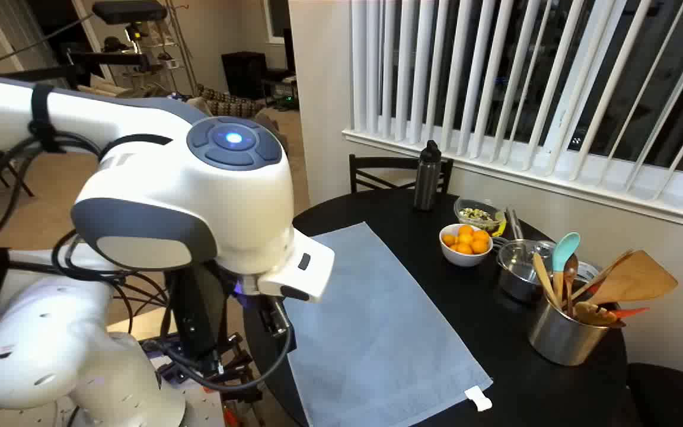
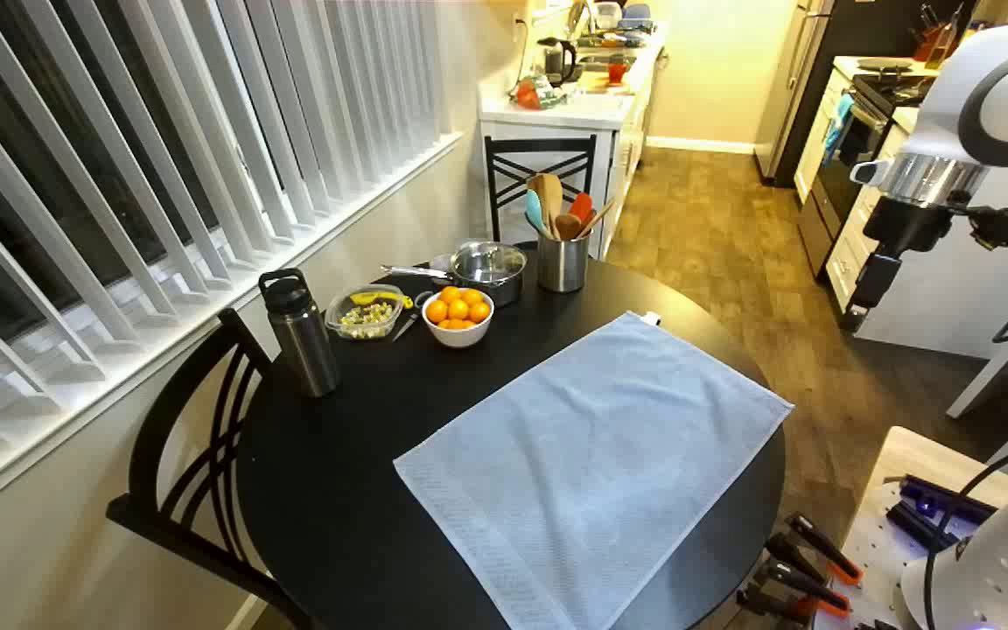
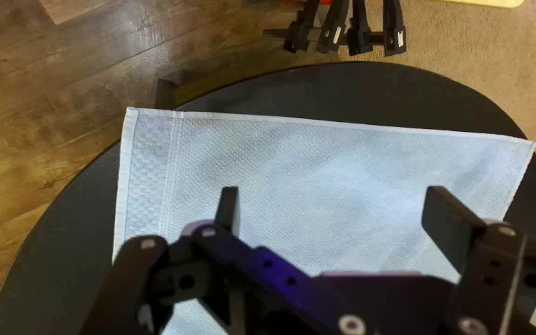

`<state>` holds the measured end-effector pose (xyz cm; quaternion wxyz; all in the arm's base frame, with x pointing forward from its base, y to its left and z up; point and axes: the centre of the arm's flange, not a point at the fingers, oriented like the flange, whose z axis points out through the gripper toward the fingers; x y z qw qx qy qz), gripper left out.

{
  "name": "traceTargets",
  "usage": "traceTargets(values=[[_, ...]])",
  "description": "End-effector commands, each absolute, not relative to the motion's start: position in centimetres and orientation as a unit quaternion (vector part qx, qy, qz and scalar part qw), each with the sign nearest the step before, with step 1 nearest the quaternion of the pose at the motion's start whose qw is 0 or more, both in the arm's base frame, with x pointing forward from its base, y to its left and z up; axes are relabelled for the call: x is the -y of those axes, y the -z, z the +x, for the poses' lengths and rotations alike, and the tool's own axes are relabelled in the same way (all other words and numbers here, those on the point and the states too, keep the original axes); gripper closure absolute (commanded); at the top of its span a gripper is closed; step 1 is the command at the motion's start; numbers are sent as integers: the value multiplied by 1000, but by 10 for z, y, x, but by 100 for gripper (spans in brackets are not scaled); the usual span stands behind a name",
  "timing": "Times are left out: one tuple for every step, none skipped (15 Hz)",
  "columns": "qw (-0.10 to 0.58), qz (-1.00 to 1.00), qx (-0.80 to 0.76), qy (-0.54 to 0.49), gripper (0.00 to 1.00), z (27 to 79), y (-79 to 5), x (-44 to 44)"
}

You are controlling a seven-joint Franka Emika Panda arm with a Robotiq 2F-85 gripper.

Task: Fold the towel on the table

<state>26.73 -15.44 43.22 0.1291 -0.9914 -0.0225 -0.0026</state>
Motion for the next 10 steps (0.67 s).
traceTargets(values=[[129, -991, 22, 3, 0, 267, -432, 154], [129, -991, 23, 3, 0, 267, -432, 154], [129, -991, 23, 3, 0, 267, -432, 154], [129, -991, 23, 3, 0, 267, -432, 154], [129, -991, 23, 3, 0, 267, -432, 154], [129, -991, 23, 3, 0, 267, -432, 154], [129, -991, 23, 3, 0, 267, -432, 154], [129, -991, 23, 3, 0, 267, -432, 154], [129, -991, 23, 3, 0, 267, -432, 154], [131, -991, 19, 18, 0, 275, -429, 158]])
